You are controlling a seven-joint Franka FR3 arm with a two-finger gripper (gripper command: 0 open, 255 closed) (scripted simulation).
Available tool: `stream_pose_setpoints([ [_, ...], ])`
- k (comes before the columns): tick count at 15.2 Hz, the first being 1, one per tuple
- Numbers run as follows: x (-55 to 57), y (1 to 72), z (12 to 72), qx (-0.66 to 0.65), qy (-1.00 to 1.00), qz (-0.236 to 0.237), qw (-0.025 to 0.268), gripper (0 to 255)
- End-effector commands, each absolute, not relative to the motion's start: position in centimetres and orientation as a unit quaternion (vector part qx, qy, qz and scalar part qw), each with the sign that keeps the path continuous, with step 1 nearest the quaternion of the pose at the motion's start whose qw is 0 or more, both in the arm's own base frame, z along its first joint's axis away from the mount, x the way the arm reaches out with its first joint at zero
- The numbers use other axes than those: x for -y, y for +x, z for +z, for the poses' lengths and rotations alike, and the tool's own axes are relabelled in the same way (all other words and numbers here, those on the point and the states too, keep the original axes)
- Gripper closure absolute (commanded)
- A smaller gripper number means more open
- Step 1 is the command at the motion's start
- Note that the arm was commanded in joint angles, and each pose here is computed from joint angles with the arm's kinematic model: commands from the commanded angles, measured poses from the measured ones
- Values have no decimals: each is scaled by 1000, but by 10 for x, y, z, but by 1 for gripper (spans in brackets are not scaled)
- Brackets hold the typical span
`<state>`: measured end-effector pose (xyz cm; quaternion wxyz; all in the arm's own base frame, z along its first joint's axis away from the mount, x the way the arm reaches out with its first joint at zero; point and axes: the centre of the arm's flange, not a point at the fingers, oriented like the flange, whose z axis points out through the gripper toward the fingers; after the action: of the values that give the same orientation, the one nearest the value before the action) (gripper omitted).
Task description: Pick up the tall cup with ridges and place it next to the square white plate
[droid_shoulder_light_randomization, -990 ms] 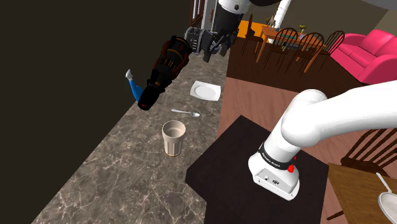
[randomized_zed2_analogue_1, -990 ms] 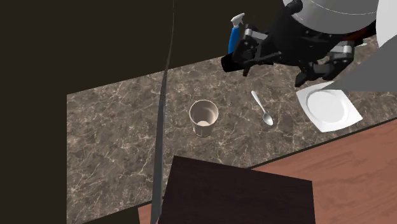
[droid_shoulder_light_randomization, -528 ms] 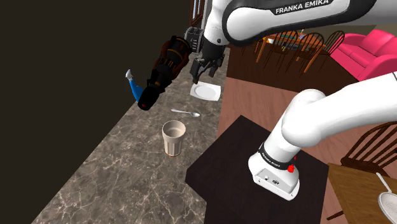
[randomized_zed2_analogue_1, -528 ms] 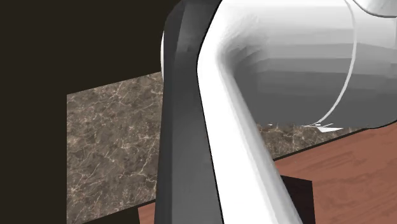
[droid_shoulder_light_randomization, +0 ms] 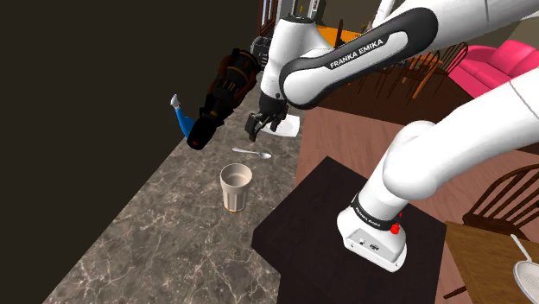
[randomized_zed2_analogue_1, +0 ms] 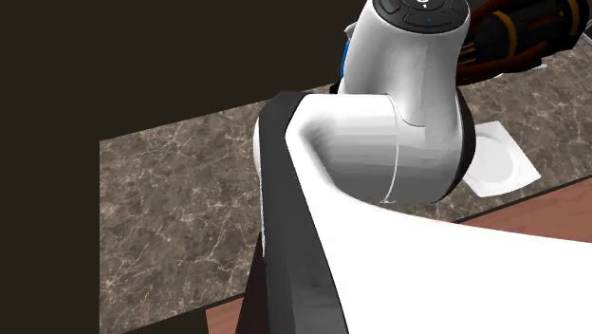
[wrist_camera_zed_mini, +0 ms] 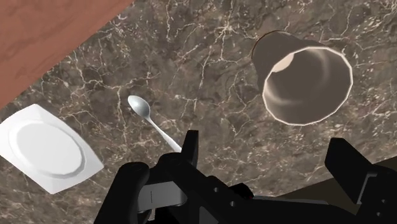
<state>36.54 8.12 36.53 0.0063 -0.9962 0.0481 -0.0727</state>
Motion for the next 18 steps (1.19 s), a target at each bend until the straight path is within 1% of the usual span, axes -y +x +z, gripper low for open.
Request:
stream_pose_setpoints([
  [1, -84, 370, 341, -49, -996, -71, 9, 0],
  [10, -109, 391, 227, -52, -997, -61, 22, 0],
  [18, -111, 396, 187, -52, -997, -61, 22, 0],
])
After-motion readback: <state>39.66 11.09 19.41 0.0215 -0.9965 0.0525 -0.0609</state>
